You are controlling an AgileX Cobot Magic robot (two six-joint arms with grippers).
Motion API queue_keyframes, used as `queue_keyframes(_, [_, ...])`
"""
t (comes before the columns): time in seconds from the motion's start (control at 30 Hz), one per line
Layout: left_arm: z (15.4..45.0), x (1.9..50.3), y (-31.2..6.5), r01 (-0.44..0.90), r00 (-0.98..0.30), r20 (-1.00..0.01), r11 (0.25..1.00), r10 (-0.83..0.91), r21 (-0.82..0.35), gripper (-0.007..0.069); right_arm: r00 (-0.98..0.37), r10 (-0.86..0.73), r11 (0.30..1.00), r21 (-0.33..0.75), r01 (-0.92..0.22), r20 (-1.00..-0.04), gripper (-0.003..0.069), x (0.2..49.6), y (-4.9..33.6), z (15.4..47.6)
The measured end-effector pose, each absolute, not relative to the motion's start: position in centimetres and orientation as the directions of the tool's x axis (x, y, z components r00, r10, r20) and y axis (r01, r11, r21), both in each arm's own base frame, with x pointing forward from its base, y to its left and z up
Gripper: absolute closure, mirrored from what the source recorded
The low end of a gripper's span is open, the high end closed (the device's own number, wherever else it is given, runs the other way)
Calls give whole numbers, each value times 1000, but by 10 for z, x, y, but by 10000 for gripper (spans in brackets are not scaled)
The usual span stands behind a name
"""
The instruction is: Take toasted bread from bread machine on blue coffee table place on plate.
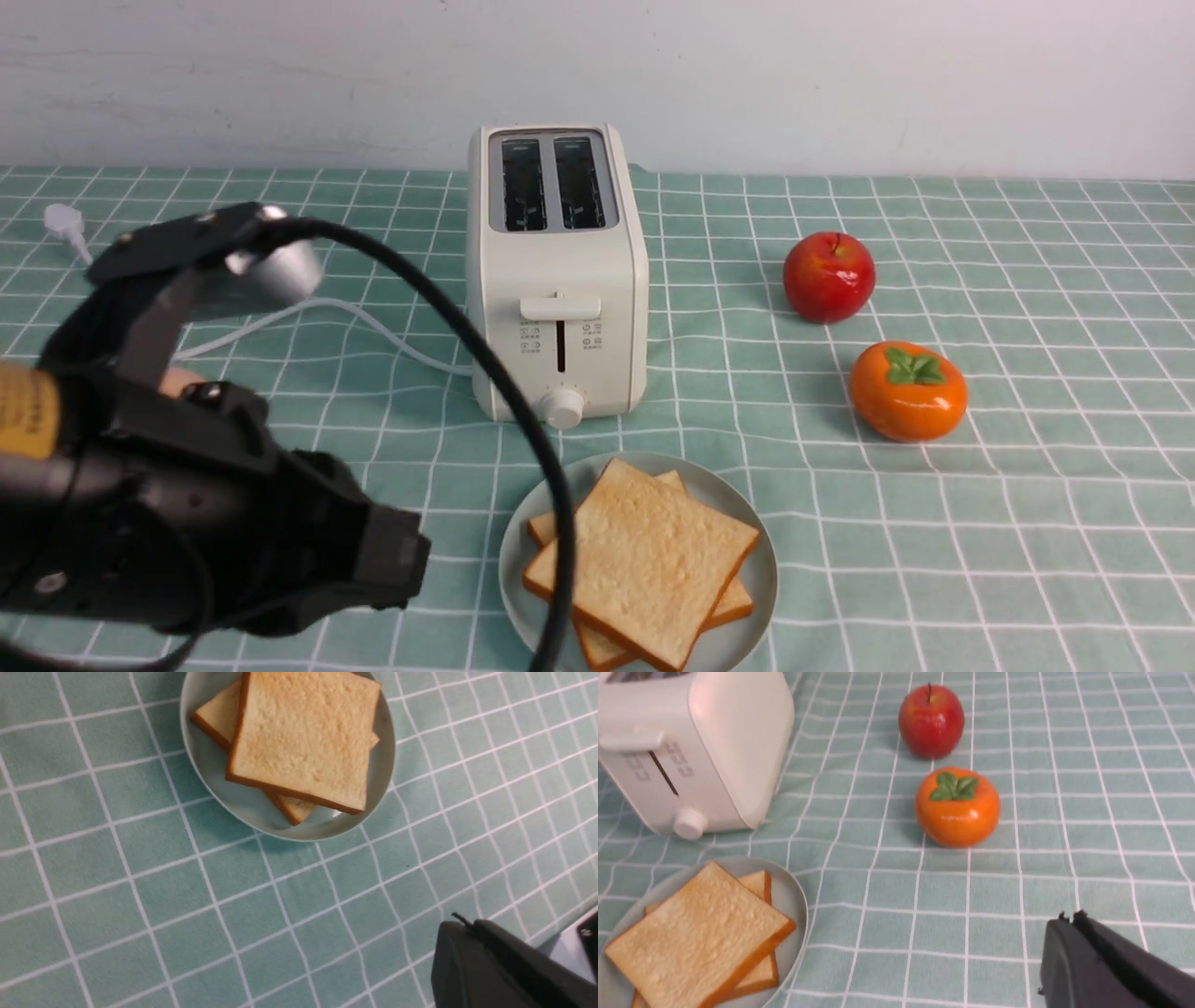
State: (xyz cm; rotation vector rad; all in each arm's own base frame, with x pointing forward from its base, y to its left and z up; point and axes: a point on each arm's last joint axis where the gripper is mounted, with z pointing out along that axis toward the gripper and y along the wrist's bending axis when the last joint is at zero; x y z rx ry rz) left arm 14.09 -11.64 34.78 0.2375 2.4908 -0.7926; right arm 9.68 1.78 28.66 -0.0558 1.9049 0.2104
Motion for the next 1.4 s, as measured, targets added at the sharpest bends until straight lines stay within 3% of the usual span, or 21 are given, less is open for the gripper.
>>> queue_keyframes(0.17, [352, 99, -94, 274, -863, -501, 778, -60, -565, 639, -188, 73, 983, 103, -151, -979, 677, 80, 14, 255])
queue_keyframes(0.37, [340, 54, -73, 306, -848, -519, 704, -103, -641, 639, -195, 40, 986, 70, -150, -980, 675, 76, 13, 237])
queue_keyframes(0.63, [336, 58, -60, 403, -654, -730, 724, -200, -560, 639, -224, 35, 987, 69, -148, -974, 673, 76, 13, 229])
queue_keyframes(0.93, [340, 60, -59, 415, -620, -753, 722, -222, -554, 639, -226, 35, 987, 69, -148, -974, 666, 76, 13, 228])
queue_keyframes(1.13, [338, 57, -54, 438, -573, -801, 762, -171, -477, 639, -227, 34, 987, 69, -147, -973, 660, 76, 13, 228])
queue_keyframes(1.23, [343, 43, -34, 473, -401, -904, 811, -149, -344, 639, -228, 33, 987, 68, -148, -973, 658, 76, 13, 228])
queue_keyframes(1.27, [343, 43, -34, 470, -394, -907, 816, -147, -336, 638, -228, 33, 987, 68, -148, -973, 658, 76, 13, 228])
queue_keyframes(1.4, [335, 30, -14, 383, -168, -961, 884, -221, -270, 639, -228, 33, 987, 68, -148, -973, 655, 76, 13, 228])
